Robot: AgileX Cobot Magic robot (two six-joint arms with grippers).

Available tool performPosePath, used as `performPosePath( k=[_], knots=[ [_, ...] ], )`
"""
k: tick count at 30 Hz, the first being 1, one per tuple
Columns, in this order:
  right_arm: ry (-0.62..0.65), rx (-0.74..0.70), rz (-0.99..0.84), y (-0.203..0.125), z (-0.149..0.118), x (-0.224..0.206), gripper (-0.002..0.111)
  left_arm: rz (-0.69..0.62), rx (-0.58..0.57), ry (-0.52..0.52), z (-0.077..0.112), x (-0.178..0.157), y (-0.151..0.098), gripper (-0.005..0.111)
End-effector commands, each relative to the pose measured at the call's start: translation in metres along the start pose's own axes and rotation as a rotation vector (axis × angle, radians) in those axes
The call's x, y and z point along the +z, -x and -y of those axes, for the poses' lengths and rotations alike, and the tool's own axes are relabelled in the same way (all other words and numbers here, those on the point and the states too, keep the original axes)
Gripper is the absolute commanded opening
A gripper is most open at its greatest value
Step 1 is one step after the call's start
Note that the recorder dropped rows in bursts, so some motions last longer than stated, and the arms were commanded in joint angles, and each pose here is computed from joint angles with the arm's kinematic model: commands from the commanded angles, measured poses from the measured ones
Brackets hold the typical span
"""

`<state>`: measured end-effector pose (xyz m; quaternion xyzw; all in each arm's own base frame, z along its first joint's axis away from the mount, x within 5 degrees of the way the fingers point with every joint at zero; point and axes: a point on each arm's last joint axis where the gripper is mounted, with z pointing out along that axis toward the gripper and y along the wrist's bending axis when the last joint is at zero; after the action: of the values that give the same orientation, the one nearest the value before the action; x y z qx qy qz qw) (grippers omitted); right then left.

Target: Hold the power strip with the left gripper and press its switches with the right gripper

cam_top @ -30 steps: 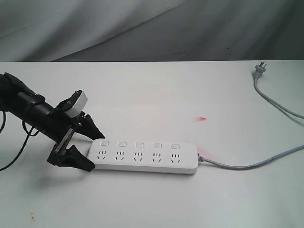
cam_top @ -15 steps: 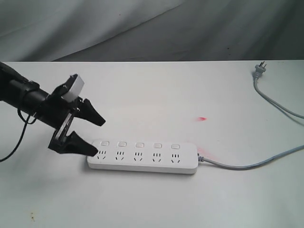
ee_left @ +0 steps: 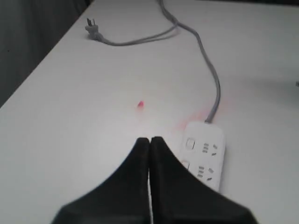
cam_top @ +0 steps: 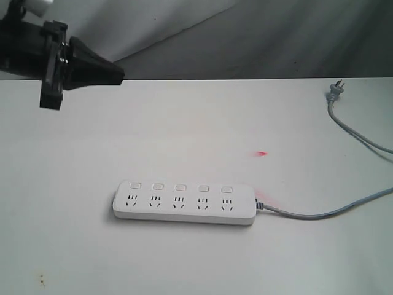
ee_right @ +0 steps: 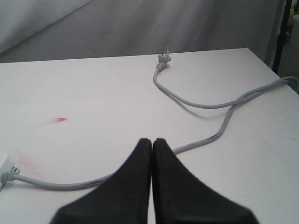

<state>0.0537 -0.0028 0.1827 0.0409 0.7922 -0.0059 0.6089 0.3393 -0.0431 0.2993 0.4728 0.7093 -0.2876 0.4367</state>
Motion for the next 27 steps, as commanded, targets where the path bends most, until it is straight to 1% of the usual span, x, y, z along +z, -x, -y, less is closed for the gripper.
performPosePath(
  k=[1, 3, 5, 6, 9, 14, 15, 17, 19, 20, 22, 23, 25, 26, 27],
  knots=[
    [-0.012, -0.002, 0.002, -0.001, 0.001, 0.000, 0.000, 0.112, -0.284, 0.009, 0.019, -0.019, 0.033, 0.000],
    [-0.012, -0.002, 0.002, -0.001, 0.001, 0.000, 0.000, 0.179, -0.482, -0.030, 0.027, -0.026, 0.046, 0.000],
    [-0.012, -0.001, 0.002, -0.001, 0.001, 0.000, 0.000, 0.232, -0.602, -0.049, 0.032, -0.031, 0.056, 0.000],
    [-0.012, -0.001, 0.002, -0.001, 0.001, 0.000, 0.000, 0.258, -0.620, -0.055, 0.034, -0.034, 0.060, 0.000],
    [-0.012, -0.001, 0.002, -0.001, 0.001, 0.000, 0.000, 0.292, -0.598, -0.055, 0.039, -0.039, 0.067, 0.000],
    [-0.012, -0.001, 0.002, -0.001, 0.001, 0.000, 0.000, 0.282, -0.587, -0.055, 0.041, -0.038, 0.068, 0.000],
    [-0.012, -0.001, 0.002, -0.001, 0.001, 0.000, 0.000, 0.263, -0.579, -0.055, 0.042, -0.037, 0.067, 0.000],
    [-0.012, -0.001, 0.002, -0.001, 0.001, 0.000, 0.000, 0.187, -0.515, 0.145, 0.047, -0.049, 0.071, 0.000],
    [-0.010, -0.001, 0.002, -0.001, 0.001, 0.000, 0.000, 0.173, -0.432, 0.336, 0.064, -0.070, 0.085, 0.000],
    [-0.010, -0.001, 0.002, -0.001, 0.001, 0.000, 0.000, 0.183, -0.412, 0.399, 0.070, -0.077, 0.091, 0.000],
    [-0.010, -0.001, 0.002, -0.001, 0.001, 0.000, 0.000, 0.213, -0.344, 0.527, 0.086, -0.094, 0.104, 0.000],
    [-0.010, -0.001, 0.002, -0.001, 0.001, 0.000, 0.000, 0.241, -0.285, 0.603, 0.103, -0.109, 0.113, 0.000],
    [-0.010, -0.001, 0.002, -0.001, 0.001, 0.000, 0.000, 0.269, -0.205, 0.734, 0.130, -0.134, 0.123, 0.000],
    [-0.010, -0.001, 0.002, -0.001, 0.001, 0.000, 0.000, 0.294, -0.208, 0.797, 0.141, -0.147, 0.125, 0.000],
    [-0.010, -0.001, 0.002, -0.001, 0.001, 0.000, 0.000, 0.320, -0.235, 0.835, 0.148, -0.154, 0.126, 0.000]
  ],
)
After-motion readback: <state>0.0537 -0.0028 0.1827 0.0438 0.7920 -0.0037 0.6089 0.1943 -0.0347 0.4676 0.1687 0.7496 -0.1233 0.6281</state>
